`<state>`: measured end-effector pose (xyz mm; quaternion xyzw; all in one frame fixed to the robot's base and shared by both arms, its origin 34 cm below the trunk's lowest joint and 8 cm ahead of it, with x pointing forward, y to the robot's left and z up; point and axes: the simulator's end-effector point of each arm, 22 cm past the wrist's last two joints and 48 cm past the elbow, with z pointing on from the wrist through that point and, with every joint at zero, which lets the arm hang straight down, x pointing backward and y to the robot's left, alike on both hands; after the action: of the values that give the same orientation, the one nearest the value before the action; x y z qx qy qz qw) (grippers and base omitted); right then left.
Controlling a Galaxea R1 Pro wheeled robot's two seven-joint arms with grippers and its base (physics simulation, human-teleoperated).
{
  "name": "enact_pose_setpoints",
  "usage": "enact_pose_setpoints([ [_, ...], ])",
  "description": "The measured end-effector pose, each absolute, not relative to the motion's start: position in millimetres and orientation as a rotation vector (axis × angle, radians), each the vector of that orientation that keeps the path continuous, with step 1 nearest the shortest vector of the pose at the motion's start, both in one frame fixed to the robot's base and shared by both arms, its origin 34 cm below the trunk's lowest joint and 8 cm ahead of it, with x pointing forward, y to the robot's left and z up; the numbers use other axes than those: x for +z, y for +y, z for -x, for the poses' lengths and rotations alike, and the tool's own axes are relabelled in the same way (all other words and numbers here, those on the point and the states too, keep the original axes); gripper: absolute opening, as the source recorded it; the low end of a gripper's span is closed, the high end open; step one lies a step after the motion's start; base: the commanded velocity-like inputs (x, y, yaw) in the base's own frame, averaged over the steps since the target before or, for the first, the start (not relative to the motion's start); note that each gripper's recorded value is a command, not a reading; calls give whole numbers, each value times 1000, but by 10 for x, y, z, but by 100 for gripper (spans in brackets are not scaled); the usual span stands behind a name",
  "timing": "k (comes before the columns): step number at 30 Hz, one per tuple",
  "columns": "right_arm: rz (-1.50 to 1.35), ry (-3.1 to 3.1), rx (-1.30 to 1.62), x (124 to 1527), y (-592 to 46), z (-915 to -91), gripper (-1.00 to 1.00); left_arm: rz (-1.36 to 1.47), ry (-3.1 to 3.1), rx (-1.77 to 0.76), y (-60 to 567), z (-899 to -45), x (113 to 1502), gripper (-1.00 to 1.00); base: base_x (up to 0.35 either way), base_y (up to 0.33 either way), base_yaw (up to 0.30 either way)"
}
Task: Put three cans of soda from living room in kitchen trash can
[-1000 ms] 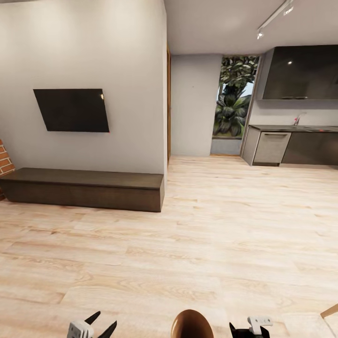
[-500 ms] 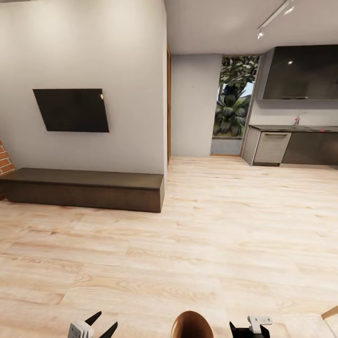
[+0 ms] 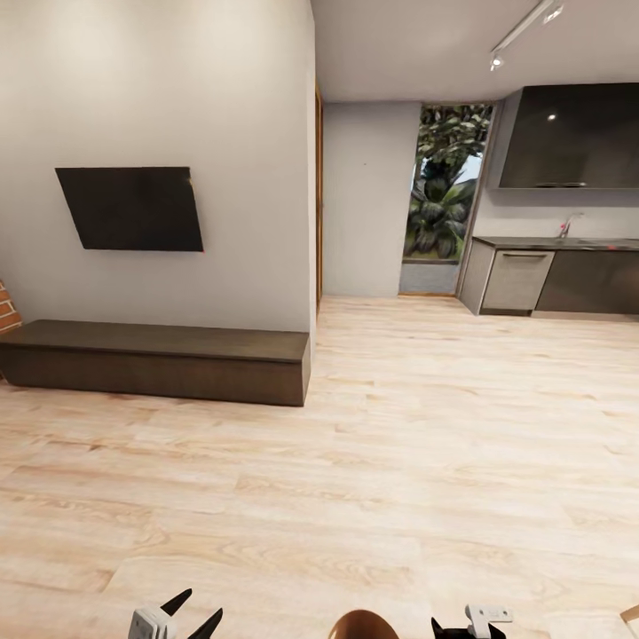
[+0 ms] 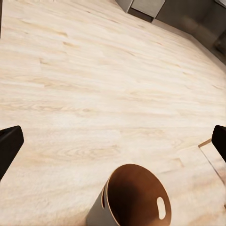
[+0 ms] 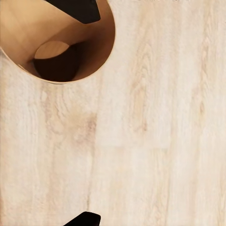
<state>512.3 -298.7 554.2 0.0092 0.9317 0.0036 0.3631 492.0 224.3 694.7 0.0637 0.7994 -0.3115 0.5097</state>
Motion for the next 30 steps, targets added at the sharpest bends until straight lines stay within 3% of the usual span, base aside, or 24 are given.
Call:
enact_pose_setpoints([
  [30, -25, 2414, 10, 5190, -2981, -5064, 100, -153, 1938, -755, 2234, -4882, 6603, 100, 2, 0, 0],
])
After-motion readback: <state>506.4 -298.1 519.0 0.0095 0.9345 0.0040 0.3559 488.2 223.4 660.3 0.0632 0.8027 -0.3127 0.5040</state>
